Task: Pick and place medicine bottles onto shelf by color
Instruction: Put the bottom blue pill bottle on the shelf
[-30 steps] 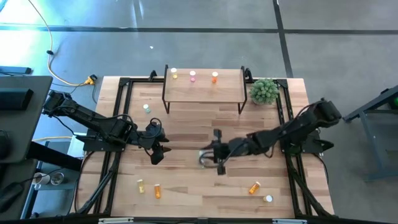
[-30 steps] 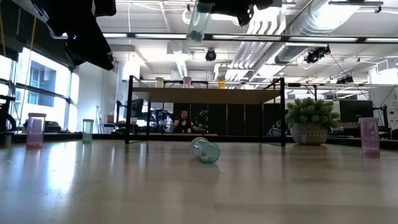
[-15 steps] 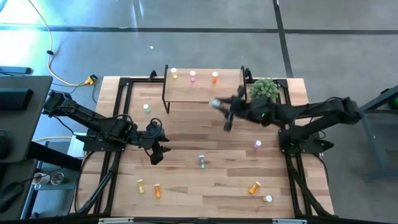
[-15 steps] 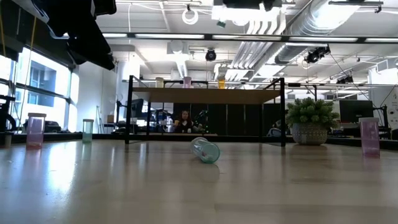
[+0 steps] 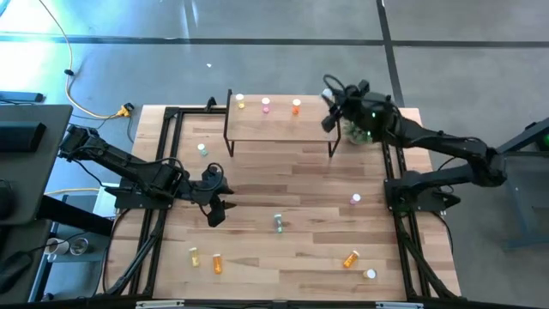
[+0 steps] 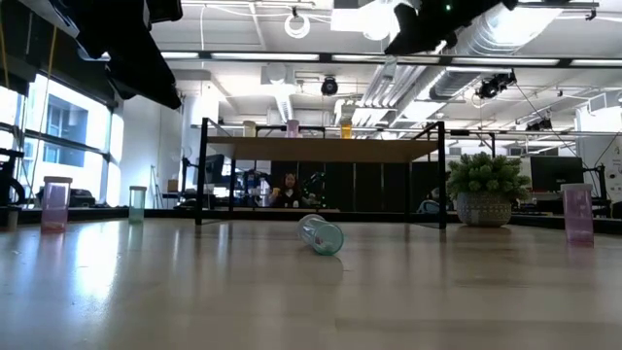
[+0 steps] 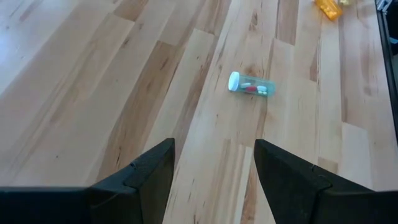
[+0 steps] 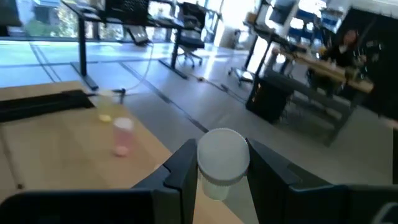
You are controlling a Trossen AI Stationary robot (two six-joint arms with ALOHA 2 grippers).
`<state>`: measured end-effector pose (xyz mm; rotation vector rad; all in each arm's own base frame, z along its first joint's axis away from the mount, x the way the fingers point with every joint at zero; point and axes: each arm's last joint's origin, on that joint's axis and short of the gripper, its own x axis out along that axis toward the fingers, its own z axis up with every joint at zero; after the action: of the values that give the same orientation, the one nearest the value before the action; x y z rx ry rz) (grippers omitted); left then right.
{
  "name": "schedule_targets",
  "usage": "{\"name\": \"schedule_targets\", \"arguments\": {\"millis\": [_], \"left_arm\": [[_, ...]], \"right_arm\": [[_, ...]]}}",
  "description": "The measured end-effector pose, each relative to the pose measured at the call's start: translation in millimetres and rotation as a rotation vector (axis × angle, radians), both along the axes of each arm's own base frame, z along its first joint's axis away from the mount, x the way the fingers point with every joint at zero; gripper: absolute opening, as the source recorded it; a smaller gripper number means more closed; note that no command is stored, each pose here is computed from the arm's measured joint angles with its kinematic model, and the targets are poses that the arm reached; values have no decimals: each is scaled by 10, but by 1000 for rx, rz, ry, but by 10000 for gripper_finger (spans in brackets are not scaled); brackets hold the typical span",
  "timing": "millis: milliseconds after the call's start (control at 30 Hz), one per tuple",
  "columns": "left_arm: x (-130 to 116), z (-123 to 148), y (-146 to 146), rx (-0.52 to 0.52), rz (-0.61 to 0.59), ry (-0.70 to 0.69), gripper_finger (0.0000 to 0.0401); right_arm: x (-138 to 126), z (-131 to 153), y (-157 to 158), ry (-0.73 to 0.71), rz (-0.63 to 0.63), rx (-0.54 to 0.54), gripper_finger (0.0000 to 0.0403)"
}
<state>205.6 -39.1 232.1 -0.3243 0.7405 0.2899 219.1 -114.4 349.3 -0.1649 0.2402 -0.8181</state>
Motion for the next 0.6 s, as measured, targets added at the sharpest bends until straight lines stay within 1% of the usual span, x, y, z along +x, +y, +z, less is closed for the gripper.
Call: {"name": "schedule_targets", "arguments": {"millis": [200,367,500,600], "left_arm": [[0,0,0,-1,1,0,209],[0,1,2,4,7,-2,209],[1,2,5,11,14,-4,209],[1,2,5,11,14,-4,209]], "right_arm": [[-175,-44,-295,-44,-35,104,99],[-264,-20,-411,-50,-65,129,99],[-264,127,-465,-40,-82,138,99],[-217,138,-500,-20,-84,174,99]]}}
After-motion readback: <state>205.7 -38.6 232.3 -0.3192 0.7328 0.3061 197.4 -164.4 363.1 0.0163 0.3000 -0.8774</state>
